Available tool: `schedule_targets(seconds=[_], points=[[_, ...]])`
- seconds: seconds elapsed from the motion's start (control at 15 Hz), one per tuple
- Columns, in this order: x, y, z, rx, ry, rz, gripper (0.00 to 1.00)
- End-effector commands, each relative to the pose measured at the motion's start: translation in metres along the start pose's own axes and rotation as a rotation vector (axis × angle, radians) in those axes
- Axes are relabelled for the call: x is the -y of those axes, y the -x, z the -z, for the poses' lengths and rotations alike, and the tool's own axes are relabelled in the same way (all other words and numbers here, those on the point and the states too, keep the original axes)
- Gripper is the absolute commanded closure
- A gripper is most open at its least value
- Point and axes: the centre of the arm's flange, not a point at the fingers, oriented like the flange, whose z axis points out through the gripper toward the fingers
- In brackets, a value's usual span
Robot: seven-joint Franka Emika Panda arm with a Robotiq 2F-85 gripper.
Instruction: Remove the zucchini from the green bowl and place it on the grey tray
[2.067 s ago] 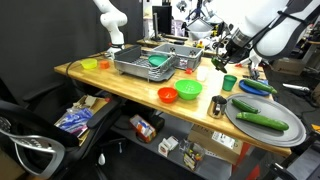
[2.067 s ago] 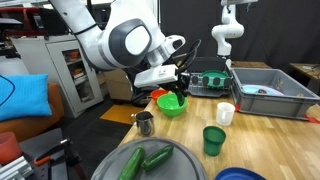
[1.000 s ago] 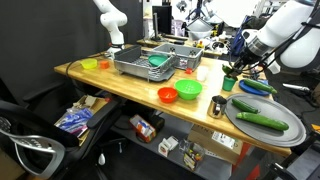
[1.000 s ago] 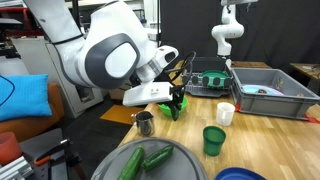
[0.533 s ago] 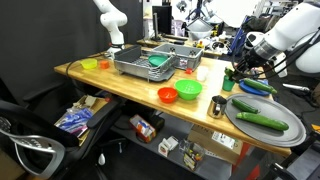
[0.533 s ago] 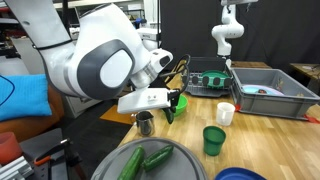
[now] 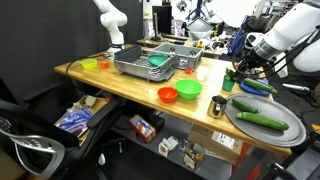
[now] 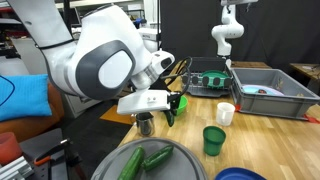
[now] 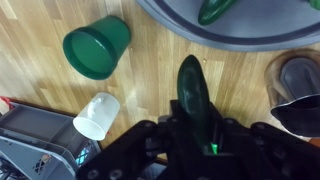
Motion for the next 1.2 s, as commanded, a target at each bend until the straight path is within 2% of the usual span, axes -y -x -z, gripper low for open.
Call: schedule_targets(seconds=[0.0, 0.27, 0.53, 0.8, 1.13], points=[[-0.010, 0.018, 0.001, 0.083, 0.025, -0.055, 0.93], [-0.025, 0.052, -0.003, 0.243, 0.020, -0.162, 0.93], [-0.020, 0.076, -0.016, 0.363, -0.050, -0.222, 0.93], [-0.008, 0.082, -0.039, 0.409, -0.112, -0.270, 0.93], [-0.014, 0.095, -0.064, 0.444, -0.128, -0.402, 0.93]])
